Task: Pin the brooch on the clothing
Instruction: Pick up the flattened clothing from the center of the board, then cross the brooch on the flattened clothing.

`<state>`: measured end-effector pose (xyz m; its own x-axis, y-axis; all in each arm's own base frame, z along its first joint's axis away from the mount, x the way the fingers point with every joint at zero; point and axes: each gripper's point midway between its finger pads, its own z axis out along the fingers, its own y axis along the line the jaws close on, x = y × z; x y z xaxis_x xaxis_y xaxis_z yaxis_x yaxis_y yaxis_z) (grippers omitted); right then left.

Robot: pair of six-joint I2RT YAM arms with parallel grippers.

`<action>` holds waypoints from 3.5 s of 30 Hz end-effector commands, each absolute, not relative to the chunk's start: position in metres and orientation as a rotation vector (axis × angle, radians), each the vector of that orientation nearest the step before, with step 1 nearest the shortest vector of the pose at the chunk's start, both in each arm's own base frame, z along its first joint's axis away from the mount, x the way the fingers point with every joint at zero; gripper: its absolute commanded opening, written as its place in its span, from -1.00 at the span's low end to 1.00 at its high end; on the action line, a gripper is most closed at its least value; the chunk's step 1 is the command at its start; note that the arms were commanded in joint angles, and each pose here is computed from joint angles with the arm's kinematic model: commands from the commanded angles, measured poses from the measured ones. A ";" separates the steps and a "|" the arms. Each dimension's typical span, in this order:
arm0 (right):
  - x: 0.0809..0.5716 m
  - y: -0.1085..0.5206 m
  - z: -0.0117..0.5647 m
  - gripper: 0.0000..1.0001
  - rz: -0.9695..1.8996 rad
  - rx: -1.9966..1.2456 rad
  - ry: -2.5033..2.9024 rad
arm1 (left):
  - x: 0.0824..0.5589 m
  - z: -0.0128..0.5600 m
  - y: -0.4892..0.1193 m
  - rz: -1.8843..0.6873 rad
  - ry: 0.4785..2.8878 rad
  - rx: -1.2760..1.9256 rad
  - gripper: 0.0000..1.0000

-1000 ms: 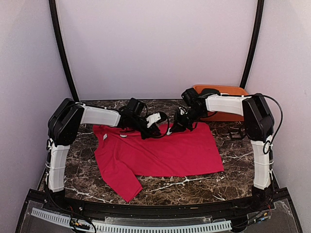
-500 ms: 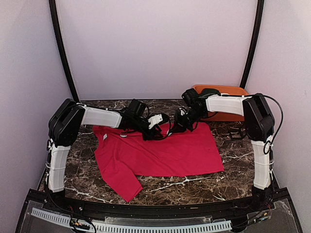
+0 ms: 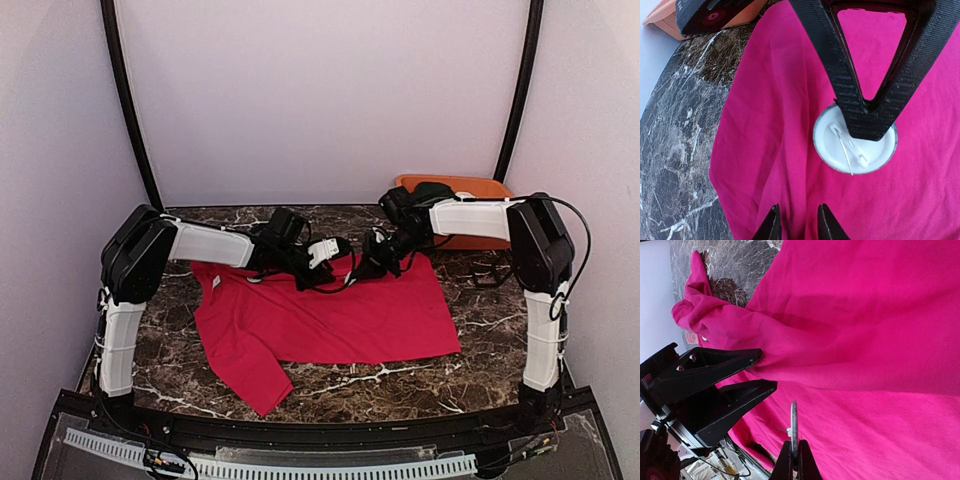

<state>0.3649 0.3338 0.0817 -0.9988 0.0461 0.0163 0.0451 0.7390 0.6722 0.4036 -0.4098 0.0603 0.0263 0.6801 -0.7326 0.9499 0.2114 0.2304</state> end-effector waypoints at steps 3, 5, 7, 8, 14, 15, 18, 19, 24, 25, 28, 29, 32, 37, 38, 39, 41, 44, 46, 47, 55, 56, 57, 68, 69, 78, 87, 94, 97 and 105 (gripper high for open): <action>0.368 0.339 0.083 -1.00 1.173 0.098 2.908 | 0.405 0.064 -0.409 -0.404 1.716 1.523 -0.57; 0.370 0.339 0.082 -1.00 1.171 0.111 2.903 | 0.404 0.064 -0.409 -0.405 1.714 1.523 -0.62; 0.371 0.340 0.080 -1.00 1.167 0.123 2.906 | 0.405 0.064 -0.409 -0.404 1.714 1.523 -0.65; 0.371 0.340 0.078 -1.00 1.171 0.130 2.911 | 0.405 0.064 -0.409 -0.404 1.714 1.522 -0.66; 0.365 0.341 0.070 -1.00 1.205 0.142 2.932 | 0.404 0.065 -0.411 -0.410 1.713 1.520 -0.67; 0.364 0.340 0.070 -1.00 1.214 0.144 2.931 | 0.404 0.066 -0.411 -0.410 1.713 1.518 -0.67; 0.361 0.339 0.070 -1.00 1.221 0.146 2.928 | 0.404 0.066 -0.411 -0.412 1.710 1.519 -0.67; 0.361 0.339 0.069 -1.00 1.218 0.147 2.930 | 0.404 0.066 -0.411 -0.414 1.710 1.518 -0.67; 0.370 0.333 0.065 -1.00 1.213 0.187 2.923 | 0.400 0.066 -0.413 -0.439 1.705 1.532 -0.79; 0.372 0.333 0.065 -1.00 1.217 0.192 2.918 | 0.399 0.066 -0.414 -0.444 1.702 1.535 -0.80; 0.376 0.334 0.066 -1.00 1.224 0.198 2.907 | 0.395 0.065 -0.415 -0.457 1.696 1.550 -0.84; 0.378 0.335 0.067 -1.00 1.219 0.202 2.902 | 0.393 0.065 -0.417 -0.463 1.692 1.556 -0.85; 0.385 0.333 0.066 -1.00 1.199 0.220 2.901 | 0.389 0.064 -0.418 -0.474 1.686 1.570 -0.88; 0.392 0.334 0.064 -1.00 1.173 0.224 2.906 | 0.384 0.063 -0.421 -0.485 1.678 1.589 -0.92; 0.392 0.334 0.064 -1.00 1.175 0.223 2.905 | 0.383 0.063 -0.422 -0.489 1.674 1.594 -0.93; 0.393 0.335 0.064 -1.00 1.175 0.223 2.905 | 0.382 0.063 -0.422 -0.490 1.674 1.595 -0.93; 0.393 0.335 0.065 -1.00 1.178 0.223 2.902 | 0.381 0.062 -0.422 -0.488 1.671 1.601 -0.94; 0.394 0.335 0.068 -1.00 1.184 0.222 2.897 | 0.381 0.061 -0.422 -0.480 1.670 1.610 -0.95; 0.395 0.335 0.071 -1.00 1.185 0.221 2.889 | 0.380 0.060 -0.422 -0.477 1.671 1.613 -0.95; 0.395 0.335 0.074 -1.00 1.187 0.215 2.883 | 0.380 0.060 -0.422 -0.476 1.670 1.613 -0.95; 0.395 0.332 0.078 -1.00 1.175 0.217 2.878 | 0.380 0.057 -0.422 -0.469 1.674 1.622 -0.95; 0.395 0.332 0.079 -1.00 1.179 0.220 2.878 | 0.379 0.057 -0.423 -0.468 1.673 1.625 -0.95; 0.396 0.332 0.081 -1.00 1.182 0.222 2.872 | 0.379 0.057 -0.423 -0.465 1.669 1.629 -0.95; 0.403 0.330 0.084 -1.00 1.135 0.240 2.877 | 0.376 0.052 -0.425 -0.464 1.667 1.642 -0.97; 0.403 0.328 0.082 -1.00 1.114 0.239 2.884 | 0.377 0.053 -0.425 -0.463 1.666 1.642 -0.97; 0.403 0.323 0.071 -1.00 0.930 0.176 2.937 | 0.378 0.053 -0.425 -0.458 1.671 1.637 -0.97; 0.394 0.328 0.059 -1.00 0.831 0.097 2.982 | 0.385 0.053 -0.423 -0.413 1.683 1.609 -0.96; 0.392 0.337 0.062 -1.00 0.855 0.066 2.977 | 0.384 0.053 -0.424 -0.421 1.685 1.607 -0.97; 0.392 0.339 0.067 -1.00 0.867 0.057 2.965 | 0.384 0.053 -0.424 -0.417 1.686 1.607 -0.96; 0.393 0.330 0.085 -1.00 0.859 0.065 2.927 | 0.387 0.052 -0.422 -0.396 1.692 1.601 -0.97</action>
